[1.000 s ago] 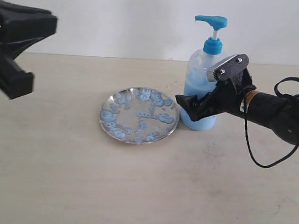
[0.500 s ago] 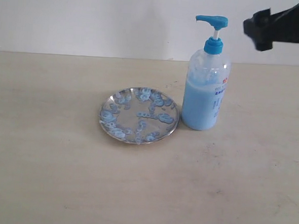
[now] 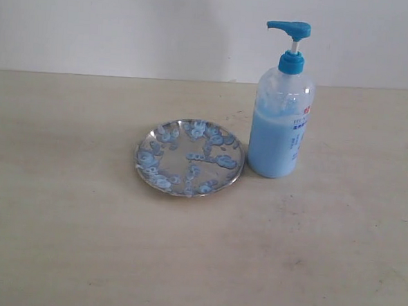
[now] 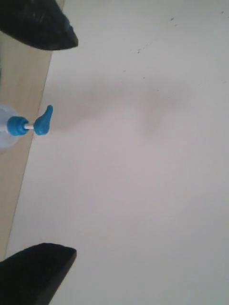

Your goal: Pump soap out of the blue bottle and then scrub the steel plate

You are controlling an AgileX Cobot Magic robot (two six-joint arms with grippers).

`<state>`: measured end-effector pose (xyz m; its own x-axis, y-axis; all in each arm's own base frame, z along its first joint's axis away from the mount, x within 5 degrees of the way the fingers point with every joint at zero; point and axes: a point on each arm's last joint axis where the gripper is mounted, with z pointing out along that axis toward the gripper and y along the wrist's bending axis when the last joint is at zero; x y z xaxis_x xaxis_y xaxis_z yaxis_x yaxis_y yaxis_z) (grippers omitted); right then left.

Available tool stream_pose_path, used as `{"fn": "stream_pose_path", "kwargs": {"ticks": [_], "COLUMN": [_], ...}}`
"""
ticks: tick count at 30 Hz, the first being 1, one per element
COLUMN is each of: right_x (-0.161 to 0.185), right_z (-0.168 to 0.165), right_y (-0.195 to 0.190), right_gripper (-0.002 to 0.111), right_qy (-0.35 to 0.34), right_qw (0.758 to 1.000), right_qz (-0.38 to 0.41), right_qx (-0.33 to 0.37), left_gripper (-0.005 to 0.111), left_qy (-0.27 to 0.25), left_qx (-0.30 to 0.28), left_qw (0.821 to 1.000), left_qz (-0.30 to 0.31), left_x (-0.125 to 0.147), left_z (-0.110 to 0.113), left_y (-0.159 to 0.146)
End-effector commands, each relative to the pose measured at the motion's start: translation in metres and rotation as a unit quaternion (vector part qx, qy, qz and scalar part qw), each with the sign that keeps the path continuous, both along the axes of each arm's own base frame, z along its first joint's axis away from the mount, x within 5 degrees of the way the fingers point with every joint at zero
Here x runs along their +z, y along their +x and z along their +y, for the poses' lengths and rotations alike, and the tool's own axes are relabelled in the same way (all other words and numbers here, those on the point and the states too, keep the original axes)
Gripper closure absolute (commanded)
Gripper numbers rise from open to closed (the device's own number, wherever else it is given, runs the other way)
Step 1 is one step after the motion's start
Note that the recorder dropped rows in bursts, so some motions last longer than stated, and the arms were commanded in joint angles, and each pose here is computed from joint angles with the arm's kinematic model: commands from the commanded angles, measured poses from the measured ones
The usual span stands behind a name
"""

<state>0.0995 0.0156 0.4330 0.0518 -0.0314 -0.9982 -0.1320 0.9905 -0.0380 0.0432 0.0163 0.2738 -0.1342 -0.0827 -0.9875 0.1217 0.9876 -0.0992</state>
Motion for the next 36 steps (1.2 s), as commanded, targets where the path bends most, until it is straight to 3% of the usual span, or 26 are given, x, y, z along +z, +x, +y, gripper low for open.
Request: {"fn": "stream_pose_path", "kwargs": {"ticks": [1, 3, 4, 6, 9, 12, 14, 17, 21, 23, 26, 28, 32, 36], "right_x": [0.001, -0.003, -0.005, -0.005, -0.006, -0.013, -0.021, -0.042, -0.07, -0.083, -0.111, -0.124, -0.166, -0.216], "right_z": [-0.001, -0.002, -0.003, -0.006, -0.013, -0.027, -0.038, -0.047, -0.029, -0.012, 0.008, 0.015, 0.006, -0.002], "right_y": [-0.01, -0.009, -0.009, -0.013, -0.027, -0.053, -0.073, -0.11, -0.15, -0.139, -0.116, -0.095, -0.048, -0.026], "right_gripper": [0.03, 0.077, 0.108, 0.101, 0.099, 0.099, 0.099, 0.099, 0.102, 0.108, 0.108, 0.108, 0.108, 0.108], "right_qy": [0.055, 0.084, 0.076, 0.04, -0.087, -0.268, -0.306, -0.237, -0.076, -0.006, 0.009, 0.024, 0.094, 0.156], "right_qw": [0.998, 0.996, 0.996, 0.999, 0.996, 0.963, 0.95, 0.967, 0.986, 0.976, 0.963, 0.965, 0.987, 0.986], "right_qz": [-0.001, 0.026, 0.034, 0.031, 0.017, 0.018, 0.041, 0.09, 0.044, 0.069, 0.069, 0.032, -0.026, 0.014], "right_qx": [0.018, 0.01, 0.005, -0.004, -0.016, -0.036, -0.047, -0.017, 0.145, 0.205, 0.26, 0.258, 0.129, 0.048], "left_gripper": [0.103, 0.103, 0.103, 0.103, 0.103, 0.103, 0.103, 0.103, 0.103, 0.103, 0.103, 0.103, 0.103, 0.103], "left_qy": [-0.004, -0.003, -0.003, -0.003, -0.003, -0.003, -0.003, -0.003, -0.006, -0.007, -0.011, -0.011, -0.014, -0.024], "left_qx": [0.001, 0.002, 0.002, 0.002, 0.003, 0.004, 0.004, 0.004, 0.003, 0.001, -0.001, -0.002, -0.005, -0.012], "left_qw": [1.0, 1.0, 1.0, 1.0, 1.0, 1.0, 1.0, 1.0, 1.0, 1.0, 1.0, 1.0, 1.0, 1.0], "left_qz": [0.002, 0.003, 0.003, 0.003, 0.004, 0.006, 0.006, 0.006, 0.007, 0.007, 0.008, 0.008, 0.007, 0.011], "left_x": [-0.001, -0.002, -0.002, -0.002, -0.002, -0.002, -0.002, -0.002, -0.002, -0.002, -0.002, -0.003, -0.002, -0.003], "left_z": [0.001, 0.001, 0.001, 0.001, 0.001, 0.001, 0.001, 0.001, 0.001, 0.001, 0.0, 0.0, -0.001, -0.002], "left_y": [-0.001, -0.001, -0.001, -0.001, -0.001, -0.001, -0.001, -0.001, -0.001, -0.001, -0.001, -0.001, -0.001, -0.001]}}
